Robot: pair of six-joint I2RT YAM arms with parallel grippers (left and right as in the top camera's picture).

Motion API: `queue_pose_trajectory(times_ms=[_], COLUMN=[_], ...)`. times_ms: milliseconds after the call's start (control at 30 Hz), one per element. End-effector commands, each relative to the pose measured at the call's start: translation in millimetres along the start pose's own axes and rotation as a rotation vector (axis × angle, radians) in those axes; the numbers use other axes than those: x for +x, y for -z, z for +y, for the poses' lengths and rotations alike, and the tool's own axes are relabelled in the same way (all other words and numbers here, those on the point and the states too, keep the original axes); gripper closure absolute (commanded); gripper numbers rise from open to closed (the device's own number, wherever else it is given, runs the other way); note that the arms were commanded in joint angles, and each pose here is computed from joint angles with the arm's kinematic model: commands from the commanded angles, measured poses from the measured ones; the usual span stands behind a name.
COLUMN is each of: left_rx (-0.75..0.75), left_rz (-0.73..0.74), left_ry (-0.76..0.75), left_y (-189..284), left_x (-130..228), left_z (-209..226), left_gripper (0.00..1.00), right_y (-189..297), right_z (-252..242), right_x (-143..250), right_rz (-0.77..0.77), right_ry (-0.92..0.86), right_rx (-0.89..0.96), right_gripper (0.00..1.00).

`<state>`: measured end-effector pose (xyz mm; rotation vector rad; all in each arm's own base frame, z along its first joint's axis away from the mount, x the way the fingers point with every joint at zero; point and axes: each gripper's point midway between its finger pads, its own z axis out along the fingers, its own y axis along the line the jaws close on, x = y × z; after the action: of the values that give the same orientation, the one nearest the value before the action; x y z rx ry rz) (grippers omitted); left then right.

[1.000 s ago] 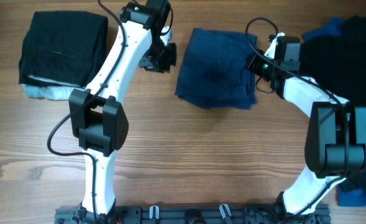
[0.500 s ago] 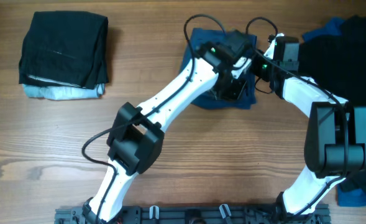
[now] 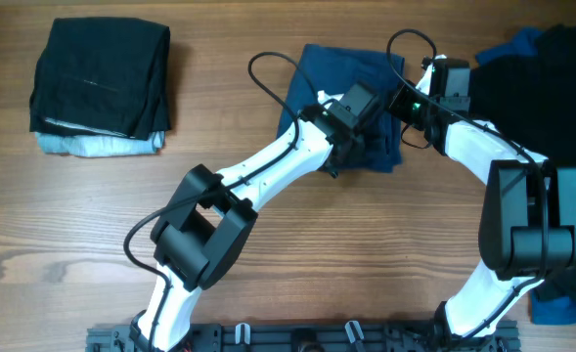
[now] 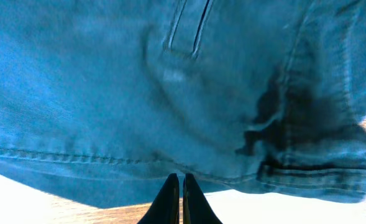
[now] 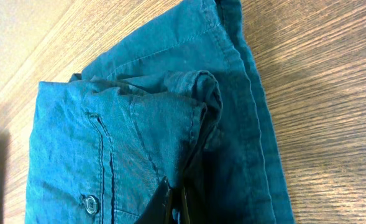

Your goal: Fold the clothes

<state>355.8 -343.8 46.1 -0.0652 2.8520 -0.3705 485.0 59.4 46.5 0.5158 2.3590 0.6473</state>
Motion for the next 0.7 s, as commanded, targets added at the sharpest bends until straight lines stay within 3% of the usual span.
queue_pose_trajectory(times_ms=[0,367,667], left_rx=[0.002,0.071,-0.012], left_rz=[0.021,0.002,-0.014], left_ry=[0.036,0.117,0.115], left_y=[-4.1,-36.7,-42.0], left_x=[5.5,7.7,13.2], left_z=[6.6,23.4,43.1], left_gripper=[0.96,0.96,0.96], right_y=[-3.6,-3.6,-3.6], right_z=[3.4,3.4,3.5], right_x=[1.0,1.0,1.0], right_rz=[0.005,0.005,0.006], right_ry=[0.0,0.0,0.002], right_rx=[-0.004,-0.004,-0.005], right_gripper=[0.96,0.96,0.96])
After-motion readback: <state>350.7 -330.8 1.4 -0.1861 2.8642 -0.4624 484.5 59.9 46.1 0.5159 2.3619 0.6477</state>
